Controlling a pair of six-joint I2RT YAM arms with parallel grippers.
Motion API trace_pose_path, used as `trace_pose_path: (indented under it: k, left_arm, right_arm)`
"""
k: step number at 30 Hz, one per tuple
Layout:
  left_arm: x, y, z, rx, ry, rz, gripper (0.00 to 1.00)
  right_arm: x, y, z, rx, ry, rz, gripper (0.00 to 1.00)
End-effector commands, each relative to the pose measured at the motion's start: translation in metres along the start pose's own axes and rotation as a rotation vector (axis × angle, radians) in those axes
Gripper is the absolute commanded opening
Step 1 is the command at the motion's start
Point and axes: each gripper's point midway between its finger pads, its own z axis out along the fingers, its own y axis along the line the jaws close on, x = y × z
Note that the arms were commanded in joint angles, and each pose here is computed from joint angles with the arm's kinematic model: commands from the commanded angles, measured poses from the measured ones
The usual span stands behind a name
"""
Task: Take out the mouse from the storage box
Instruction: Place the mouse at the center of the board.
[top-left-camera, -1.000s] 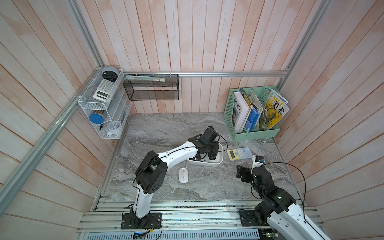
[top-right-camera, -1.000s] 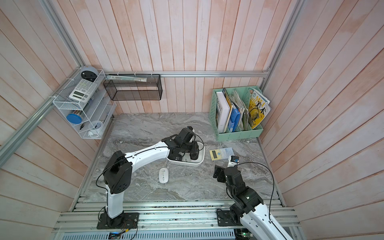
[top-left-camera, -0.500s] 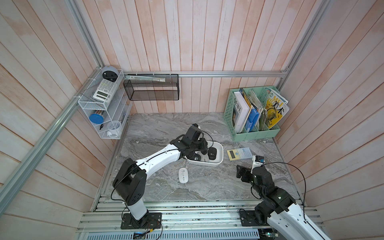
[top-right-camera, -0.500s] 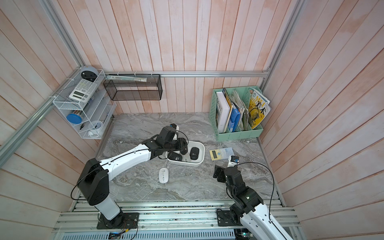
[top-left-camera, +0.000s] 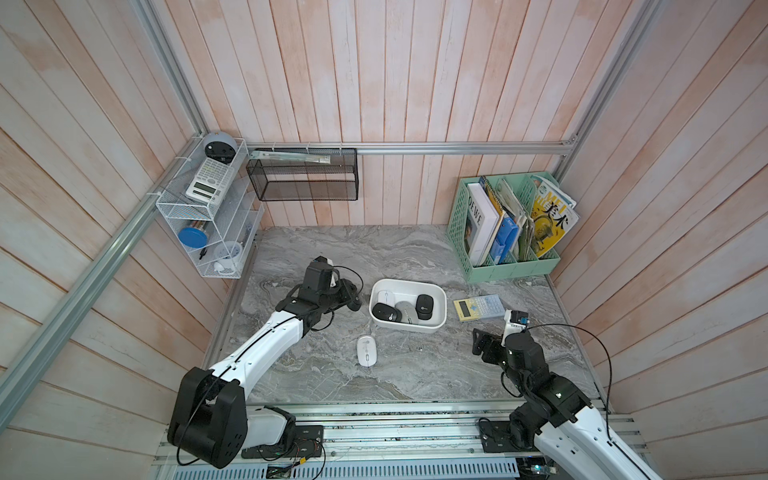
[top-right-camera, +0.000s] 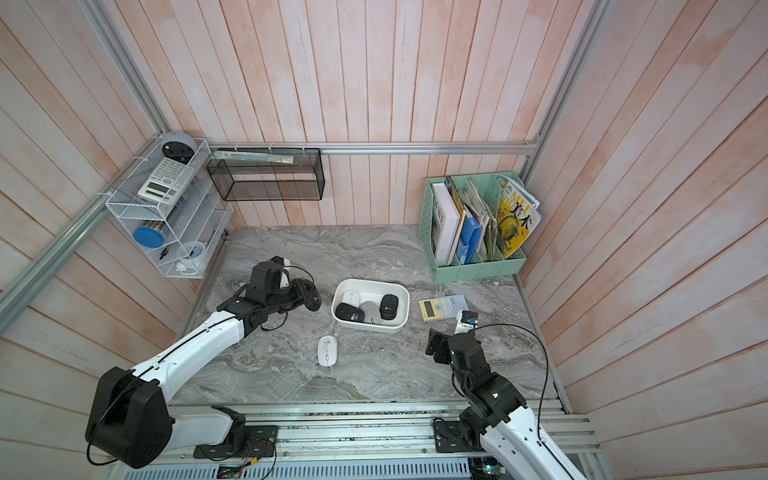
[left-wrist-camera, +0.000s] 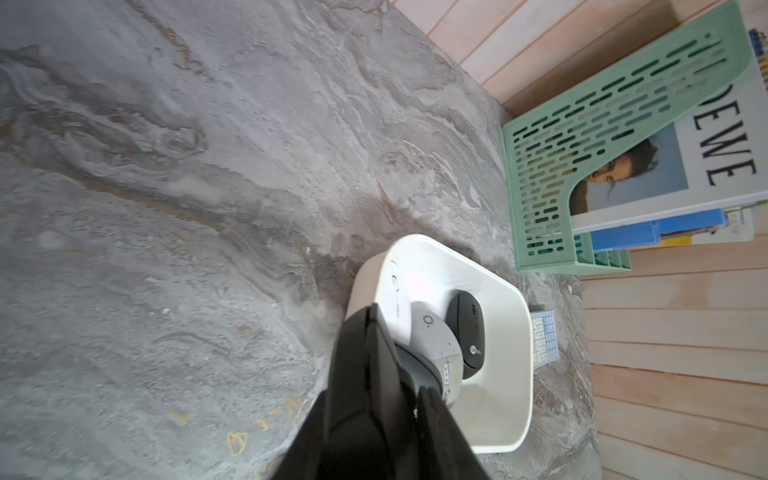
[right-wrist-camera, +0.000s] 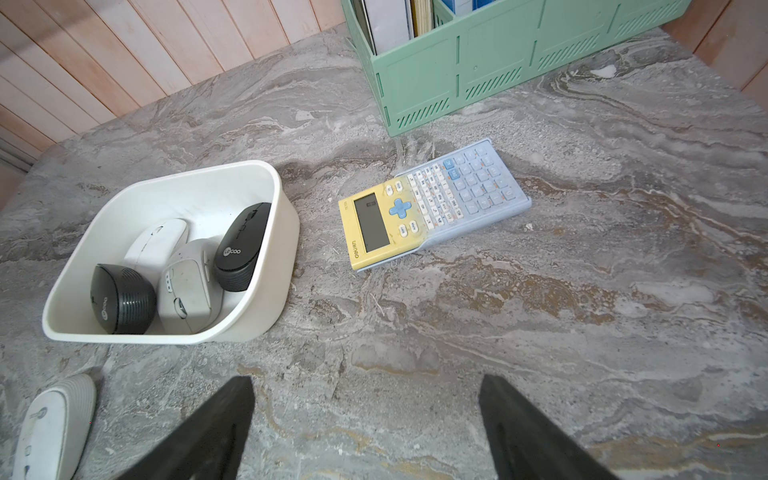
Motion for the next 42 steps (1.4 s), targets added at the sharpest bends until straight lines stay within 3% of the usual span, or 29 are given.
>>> trace_pose_path:
  k: [1,11,26,28,32,37,42]
  left_arm:
    - [0.009,0.013,0.001,0.019,0.025,-0.021,0.19]
    - [0.031,0.060,0.024,-0.006,0.049,-0.110,0.19]
    - [0.066,0.085,0.049,0.009,0.109,-0.185,0.21]
    - [0.068,0.090,0.050,-0.009,0.105,-0.190,0.26]
    - [0.067,0.100,0.046,-0.062,0.075,-0.189,0.49]
    - [0.062,0.107,0.037,-0.118,0.048,-0.177,0.59]
    - [0.049,0.124,0.007,-0.255,-0.036,-0.132,0.72]
  right_arm:
    - [0.003,-0.001,0.002,0.001,0.003,-0.007,0.92]
    - [0.002,0.000,0.003,-0.010,0.000,-0.012,0.92]
    - [0.003,0.002,0.003,-0.017,0.001,-0.014,0.92]
    - [0.003,0.002,0.004,-0.018,0.000,-0.014,0.92]
    - [0.003,0.002,0.004,-0.019,-0.001,-0.013,0.92]
    - [0.003,0.002,0.004,-0.019,-0.003,-0.013,0.92]
    - [0.002,-0.002,0.004,0.011,0.003,-0.016,0.94]
